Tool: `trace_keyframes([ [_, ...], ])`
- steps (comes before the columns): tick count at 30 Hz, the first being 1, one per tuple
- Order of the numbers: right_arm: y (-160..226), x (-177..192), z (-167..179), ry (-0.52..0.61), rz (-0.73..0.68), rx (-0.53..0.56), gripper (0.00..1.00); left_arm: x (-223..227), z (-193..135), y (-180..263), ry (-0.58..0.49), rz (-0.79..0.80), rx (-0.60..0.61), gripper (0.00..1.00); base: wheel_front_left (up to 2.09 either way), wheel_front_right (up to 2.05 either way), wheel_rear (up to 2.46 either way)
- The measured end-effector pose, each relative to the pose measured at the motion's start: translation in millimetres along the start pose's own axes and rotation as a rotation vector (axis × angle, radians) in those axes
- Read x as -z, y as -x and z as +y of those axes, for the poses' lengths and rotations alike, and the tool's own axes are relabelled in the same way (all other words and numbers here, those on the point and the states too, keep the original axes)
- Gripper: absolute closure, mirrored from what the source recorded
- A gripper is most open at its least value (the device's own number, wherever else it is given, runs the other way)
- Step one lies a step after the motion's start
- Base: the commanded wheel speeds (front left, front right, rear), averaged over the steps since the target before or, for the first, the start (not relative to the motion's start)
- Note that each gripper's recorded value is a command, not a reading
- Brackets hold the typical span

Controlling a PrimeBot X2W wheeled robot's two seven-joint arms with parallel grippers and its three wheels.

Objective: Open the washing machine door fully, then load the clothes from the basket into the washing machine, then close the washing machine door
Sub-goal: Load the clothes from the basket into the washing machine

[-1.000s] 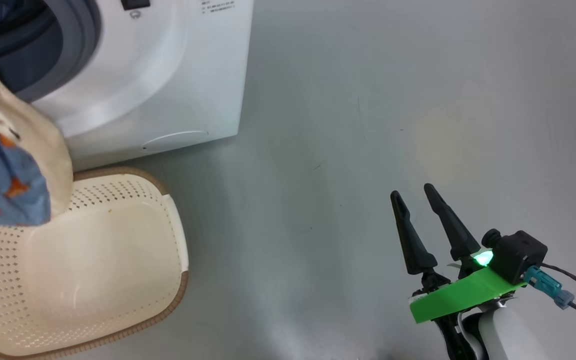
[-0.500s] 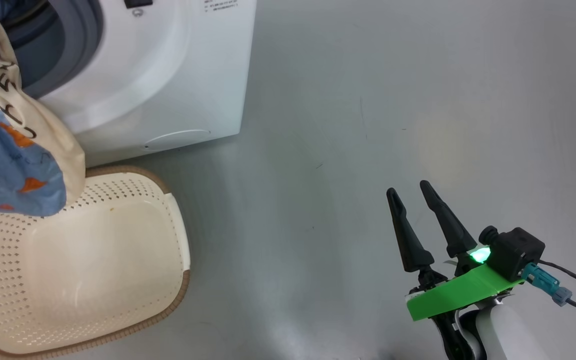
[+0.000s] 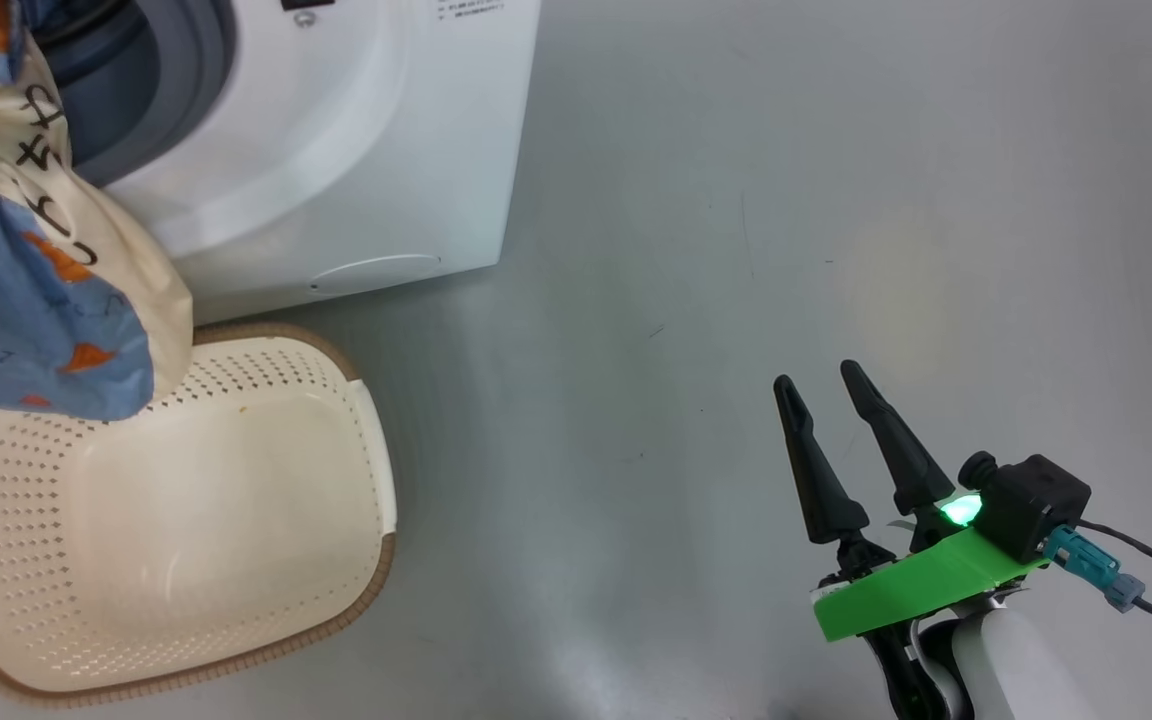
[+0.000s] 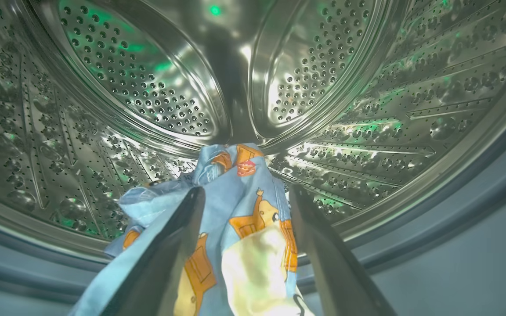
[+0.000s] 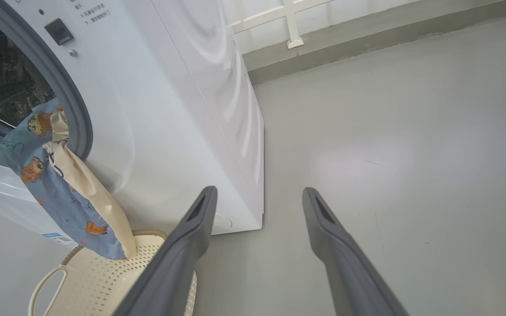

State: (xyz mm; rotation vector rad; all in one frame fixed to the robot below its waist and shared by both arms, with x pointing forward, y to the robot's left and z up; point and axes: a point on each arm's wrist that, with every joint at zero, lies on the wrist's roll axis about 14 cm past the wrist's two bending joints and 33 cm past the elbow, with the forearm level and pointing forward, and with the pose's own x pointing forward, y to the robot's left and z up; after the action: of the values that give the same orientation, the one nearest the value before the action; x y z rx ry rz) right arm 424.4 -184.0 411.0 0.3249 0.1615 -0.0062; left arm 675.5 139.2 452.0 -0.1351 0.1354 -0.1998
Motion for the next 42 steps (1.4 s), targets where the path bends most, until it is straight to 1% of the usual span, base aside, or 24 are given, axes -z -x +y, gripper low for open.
trace_keyframes([
  [3,-1,1,1,-0.001,0.001,-0.003,0.0,1,0,1,0.01,0.004,0.0,0.0,0.0,0.0,0.0],
  [9,-4,0,3,-0.002,-0.003,-0.008,0.0,-7,1,6,0.077,-0.028,-0.008,0.0,0.0,0.0,0.0],
  [11,-6,0,3,0.0,-0.005,-0.012,0.0,-5,1,10,0.084,-0.031,-0.005,0.0,0.0,0.0,0.0],
  [14,-9,2,7,0.011,-0.002,-0.026,0.0,-5,7,19,0.12,-0.051,-0.024,0.0,0.0,0.0,0.0],
  [18,-13,3,11,0.011,-0.002,-0.04,0.0,-3,6,31,0.122,-0.068,-0.018,0.0,0.0,0.0,0.0],
  [22,-20,2,12,0.033,-0.006,-0.058,0.0,1,4,50,0.097,-0.082,-0.011,0.0,0.0,0.0,0.0],
  [25,-24,1,15,0.034,-0.01,-0.071,0.0,5,7,59,0.108,-0.085,-0.025,0.0,0.0,0.0,0.0],
  [26,-27,-2,17,0.038,-0.018,-0.08,0.0,11,8,70,0.089,-0.078,-0.026,0.0,0.0,0.0,0.0],
  [30,-32,-4,20,0.042,-0.027,-0.096,0.0,26,11,94,0.098,-0.06,-0.05,0.0,0.0,0.0,0.0],
  [33,-34,-5,25,0.042,-0.032,-0.11,0.0,36,12,111,0.084,-0.041,-0.062,0.0,0.0,0.0,0.0],
  [42,-37,-9,30,0.05,-0.043,-0.129,0.0,58,22,155,0.126,-0.019,-0.136,0.0,0.0,0.0,0.0],
])
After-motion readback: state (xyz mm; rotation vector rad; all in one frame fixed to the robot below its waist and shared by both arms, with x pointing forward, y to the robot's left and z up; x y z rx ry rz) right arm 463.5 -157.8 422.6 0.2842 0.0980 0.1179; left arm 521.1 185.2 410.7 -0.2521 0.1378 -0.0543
